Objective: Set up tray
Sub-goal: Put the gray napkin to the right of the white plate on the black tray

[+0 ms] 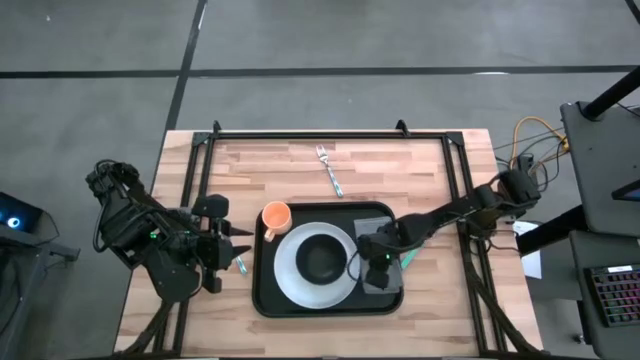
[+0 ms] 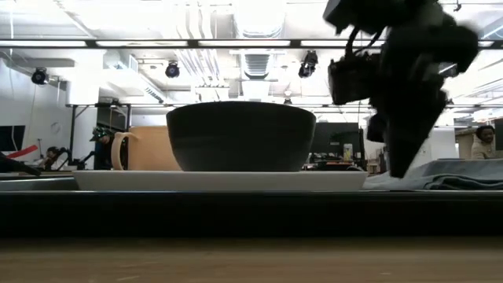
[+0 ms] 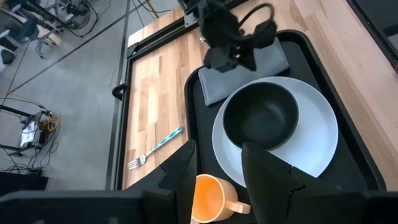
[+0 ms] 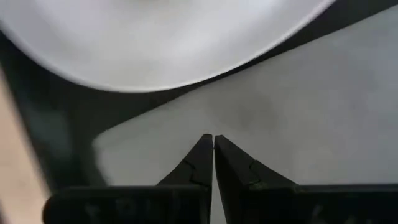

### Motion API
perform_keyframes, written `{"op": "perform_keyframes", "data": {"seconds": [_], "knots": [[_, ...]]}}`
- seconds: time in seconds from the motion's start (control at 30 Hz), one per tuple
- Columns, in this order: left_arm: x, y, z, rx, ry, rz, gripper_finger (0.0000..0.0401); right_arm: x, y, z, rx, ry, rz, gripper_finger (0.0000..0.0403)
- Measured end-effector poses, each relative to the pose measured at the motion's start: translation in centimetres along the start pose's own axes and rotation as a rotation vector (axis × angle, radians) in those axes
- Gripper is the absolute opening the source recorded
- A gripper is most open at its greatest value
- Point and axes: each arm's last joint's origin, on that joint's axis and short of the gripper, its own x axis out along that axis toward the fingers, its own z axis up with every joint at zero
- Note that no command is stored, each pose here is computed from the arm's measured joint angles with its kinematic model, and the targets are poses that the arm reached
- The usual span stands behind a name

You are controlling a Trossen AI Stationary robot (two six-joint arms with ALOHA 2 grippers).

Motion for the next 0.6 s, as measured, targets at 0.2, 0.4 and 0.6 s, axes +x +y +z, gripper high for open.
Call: {"op": "perform_keyframes", "data": {"seconds": [0.2, 0.4, 0.6], "knots": [[0.0, 0.0, 0.0, 0.0, 0.0, 0.0, 0.011, 0.1, 2.2, -1.3, -0.002, 0.034, 0.057, 0.0008], [0.0, 0.0, 0.0, 0.001, 0.0, 0.0, 0.011, 0.3, 3.0, -1.8, 0.007, 0.0, 0.056, 0.0009], [0.0, 0.0, 0.0, 0.0, 0.0, 0.0, 0.011, 0.4, 3.0, -1.5, 0.009, -0.033, 0.058, 0.0008]]}}
